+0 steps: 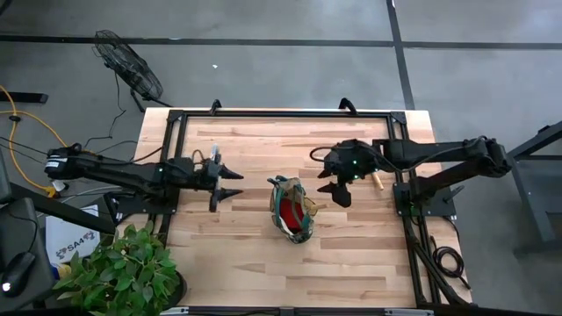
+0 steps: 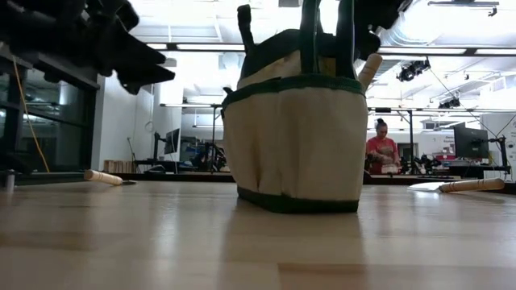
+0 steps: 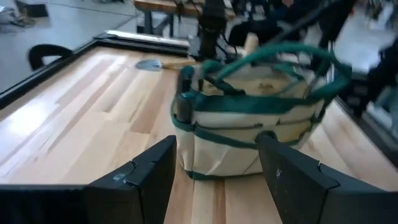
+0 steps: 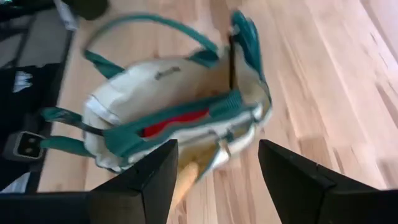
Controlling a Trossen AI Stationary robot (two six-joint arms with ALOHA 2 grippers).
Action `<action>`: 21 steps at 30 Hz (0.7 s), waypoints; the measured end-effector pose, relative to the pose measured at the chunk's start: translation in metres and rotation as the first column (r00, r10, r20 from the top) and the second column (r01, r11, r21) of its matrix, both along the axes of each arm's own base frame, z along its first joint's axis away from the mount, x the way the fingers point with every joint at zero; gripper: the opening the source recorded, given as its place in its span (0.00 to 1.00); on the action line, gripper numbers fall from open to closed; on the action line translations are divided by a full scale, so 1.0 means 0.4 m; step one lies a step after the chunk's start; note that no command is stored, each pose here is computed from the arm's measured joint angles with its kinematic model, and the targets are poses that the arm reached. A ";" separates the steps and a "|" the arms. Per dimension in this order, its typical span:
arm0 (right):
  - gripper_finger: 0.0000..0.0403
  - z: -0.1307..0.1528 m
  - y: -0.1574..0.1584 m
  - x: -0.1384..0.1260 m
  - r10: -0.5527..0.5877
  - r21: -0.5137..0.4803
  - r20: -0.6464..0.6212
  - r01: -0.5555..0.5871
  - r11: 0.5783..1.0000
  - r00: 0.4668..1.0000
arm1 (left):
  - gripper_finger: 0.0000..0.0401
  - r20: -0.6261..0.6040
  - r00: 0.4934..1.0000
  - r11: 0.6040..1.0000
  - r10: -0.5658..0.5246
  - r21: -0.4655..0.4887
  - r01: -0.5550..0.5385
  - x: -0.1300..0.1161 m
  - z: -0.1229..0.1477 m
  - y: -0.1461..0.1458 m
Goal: Pick & Place Garden tools in Gardening bag
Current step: Adjust the light brown gardening bag
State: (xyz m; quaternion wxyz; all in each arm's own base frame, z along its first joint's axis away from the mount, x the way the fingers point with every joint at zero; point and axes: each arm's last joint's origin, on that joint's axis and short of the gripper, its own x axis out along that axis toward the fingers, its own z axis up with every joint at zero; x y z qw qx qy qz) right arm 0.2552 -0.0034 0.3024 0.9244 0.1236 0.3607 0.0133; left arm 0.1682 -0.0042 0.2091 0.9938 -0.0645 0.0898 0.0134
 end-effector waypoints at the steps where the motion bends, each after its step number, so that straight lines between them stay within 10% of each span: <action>1: 0.53 -0.004 0.005 -0.002 -0.026 0.003 -0.021 0.026 1.000 0.999 | 0.56 -0.017 1.000 1.000 -0.018 0.016 0.018 0.011 0.001 -0.001; 21: 0.53 -0.018 0.119 -0.025 -0.090 -0.038 -0.095 0.087 0.995 0.991 | 0.56 -0.274 0.924 0.880 -0.266 0.322 0.349 0.246 0.030 -0.022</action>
